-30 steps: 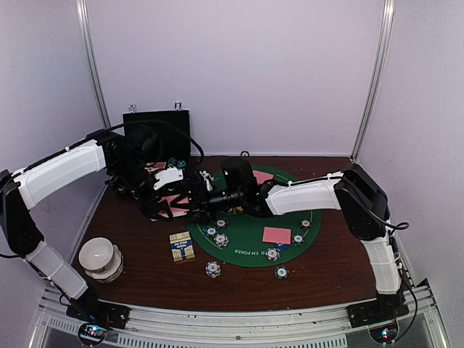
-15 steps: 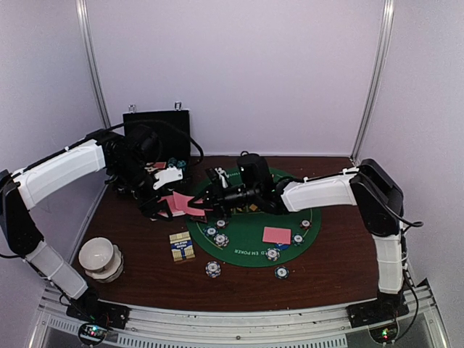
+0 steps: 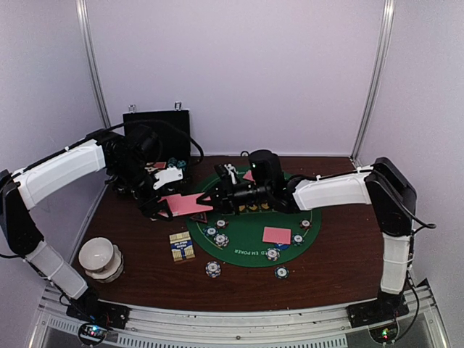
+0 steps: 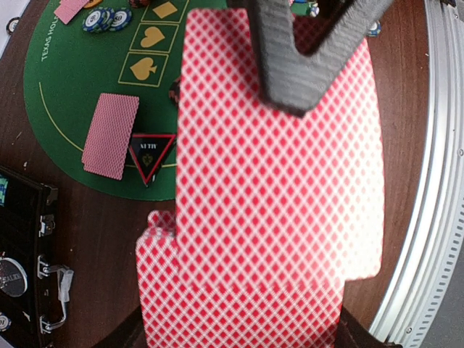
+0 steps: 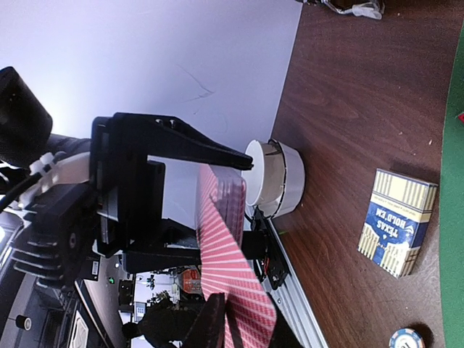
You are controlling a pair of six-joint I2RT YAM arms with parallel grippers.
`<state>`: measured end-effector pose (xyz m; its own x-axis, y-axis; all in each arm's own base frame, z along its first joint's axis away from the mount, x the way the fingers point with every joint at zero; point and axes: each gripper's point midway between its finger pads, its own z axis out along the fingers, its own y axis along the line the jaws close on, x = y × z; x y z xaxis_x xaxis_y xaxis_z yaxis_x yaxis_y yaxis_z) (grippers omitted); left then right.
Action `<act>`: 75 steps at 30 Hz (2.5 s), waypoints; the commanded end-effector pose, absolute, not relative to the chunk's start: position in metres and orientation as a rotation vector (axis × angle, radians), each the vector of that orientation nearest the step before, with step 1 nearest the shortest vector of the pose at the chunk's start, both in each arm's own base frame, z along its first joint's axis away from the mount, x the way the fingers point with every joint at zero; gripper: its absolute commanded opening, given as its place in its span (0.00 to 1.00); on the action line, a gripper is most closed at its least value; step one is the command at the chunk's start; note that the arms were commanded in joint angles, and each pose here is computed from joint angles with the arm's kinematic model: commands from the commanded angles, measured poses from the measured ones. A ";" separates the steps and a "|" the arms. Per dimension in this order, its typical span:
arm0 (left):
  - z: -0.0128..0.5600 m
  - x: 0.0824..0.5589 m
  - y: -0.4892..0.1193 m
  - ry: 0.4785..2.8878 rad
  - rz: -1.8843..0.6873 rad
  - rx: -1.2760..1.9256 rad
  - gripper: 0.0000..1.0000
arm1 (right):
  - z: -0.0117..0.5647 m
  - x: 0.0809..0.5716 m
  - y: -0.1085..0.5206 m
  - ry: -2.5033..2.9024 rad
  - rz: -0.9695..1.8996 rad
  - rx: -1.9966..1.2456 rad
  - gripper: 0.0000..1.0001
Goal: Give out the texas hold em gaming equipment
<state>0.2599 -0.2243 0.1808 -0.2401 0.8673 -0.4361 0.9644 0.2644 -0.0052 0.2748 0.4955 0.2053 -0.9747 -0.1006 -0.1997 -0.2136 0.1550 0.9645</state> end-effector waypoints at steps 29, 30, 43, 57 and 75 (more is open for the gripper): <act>0.192 0.262 -0.225 2.144 -0.383 1.657 0.00 | 0.060 0.283 0.278 2.782 1.152 -0.084 0.07; 0.193 0.262 -0.225 2.143 -0.382 1.656 0.00 | 0.058 0.284 0.276 2.783 1.130 -0.085 0.08; 0.192 0.260 -0.225 2.146 -0.391 1.662 0.00 | 0.077 0.295 0.241 2.785 0.788 -0.131 0.34; 0.195 0.262 -0.227 2.138 -0.398 1.657 0.00 | 0.191 0.283 0.294 2.484 0.861 -0.243 1.00; 0.198 0.262 -0.232 2.130 -0.429 1.653 0.00 | 0.232 0.247 0.413 2.294 1.275 -0.221 0.99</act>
